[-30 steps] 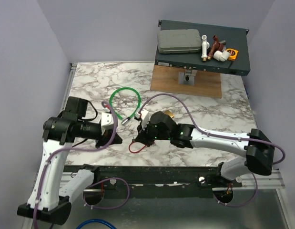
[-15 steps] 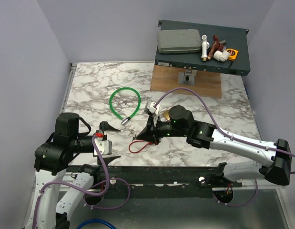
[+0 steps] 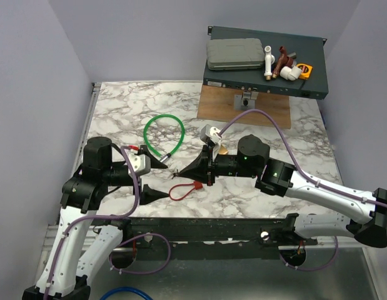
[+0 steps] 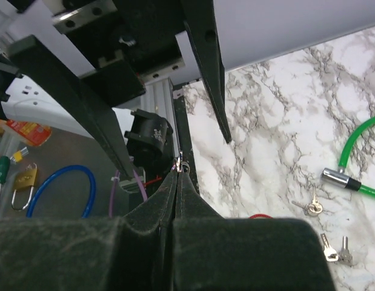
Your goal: Unlock with the key
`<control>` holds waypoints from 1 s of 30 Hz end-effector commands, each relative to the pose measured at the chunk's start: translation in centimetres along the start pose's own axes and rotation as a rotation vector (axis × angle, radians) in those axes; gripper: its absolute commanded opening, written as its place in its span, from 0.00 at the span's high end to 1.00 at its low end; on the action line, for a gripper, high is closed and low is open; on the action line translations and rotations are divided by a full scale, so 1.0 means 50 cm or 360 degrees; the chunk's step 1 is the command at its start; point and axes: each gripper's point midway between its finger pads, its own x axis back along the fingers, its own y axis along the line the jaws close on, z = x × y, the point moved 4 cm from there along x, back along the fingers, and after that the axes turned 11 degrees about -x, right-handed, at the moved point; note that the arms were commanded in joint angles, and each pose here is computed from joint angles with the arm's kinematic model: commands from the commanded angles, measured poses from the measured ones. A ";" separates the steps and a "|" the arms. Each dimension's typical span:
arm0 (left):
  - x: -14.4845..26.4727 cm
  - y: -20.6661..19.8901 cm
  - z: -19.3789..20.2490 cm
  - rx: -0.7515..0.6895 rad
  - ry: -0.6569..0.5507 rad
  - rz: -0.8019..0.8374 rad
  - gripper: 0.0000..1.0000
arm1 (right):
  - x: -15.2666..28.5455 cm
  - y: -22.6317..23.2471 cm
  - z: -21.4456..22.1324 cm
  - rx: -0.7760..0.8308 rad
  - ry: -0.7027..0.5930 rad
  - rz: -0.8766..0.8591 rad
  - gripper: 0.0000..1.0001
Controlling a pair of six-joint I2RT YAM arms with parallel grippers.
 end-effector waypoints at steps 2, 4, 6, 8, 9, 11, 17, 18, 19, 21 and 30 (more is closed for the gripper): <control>-0.019 0.010 -0.036 0.0177 -0.0207 0.0093 0.20 | 0.000 0.032 -0.052 0.0022 -0.0127 -0.0113 0.99; -0.023 0.013 -0.041 0.0198 -0.0224 0.0127 0.26 | -0.003 0.034 -0.056 0.0017 -0.0149 -0.0129 0.99; -0.027 0.015 -0.045 0.0216 -0.0229 0.0152 0.33 | -0.008 0.036 -0.059 0.0017 -0.0158 -0.0147 0.99; -0.027 0.014 -0.047 0.0208 -0.0237 0.0165 0.42 | -0.012 0.036 -0.061 0.0017 -0.0167 -0.0155 0.99; -0.027 0.011 -0.049 0.0207 -0.0242 0.0173 0.46 | -0.013 0.036 -0.062 0.0016 -0.0173 -0.0159 0.99; -0.027 0.005 -0.049 0.0211 -0.0254 0.0199 0.60 | -0.015 0.037 -0.062 0.0011 -0.0177 -0.0166 0.99; -0.024 0.002 -0.055 0.0183 -0.0254 0.0187 0.88 | -0.022 0.036 -0.058 0.0002 -0.0179 -0.0190 0.99; -0.023 0.001 -0.056 0.0175 -0.0258 0.0189 0.91 | -0.024 0.035 -0.056 -0.0002 -0.0175 -0.0187 0.99; -0.023 -0.001 -0.057 0.0172 -0.0260 0.0190 0.96 | -0.023 0.034 -0.054 -0.0004 -0.0172 -0.0184 0.99; -0.021 -0.001 -0.056 0.0151 -0.0250 0.0179 1.00 | -0.022 0.032 -0.052 -0.0008 -0.0172 -0.0176 0.99; -0.003 -0.002 -0.046 -0.0016 -0.0078 0.0104 1.00 | -0.006 0.028 -0.031 -0.0027 -0.0117 -0.0138 0.82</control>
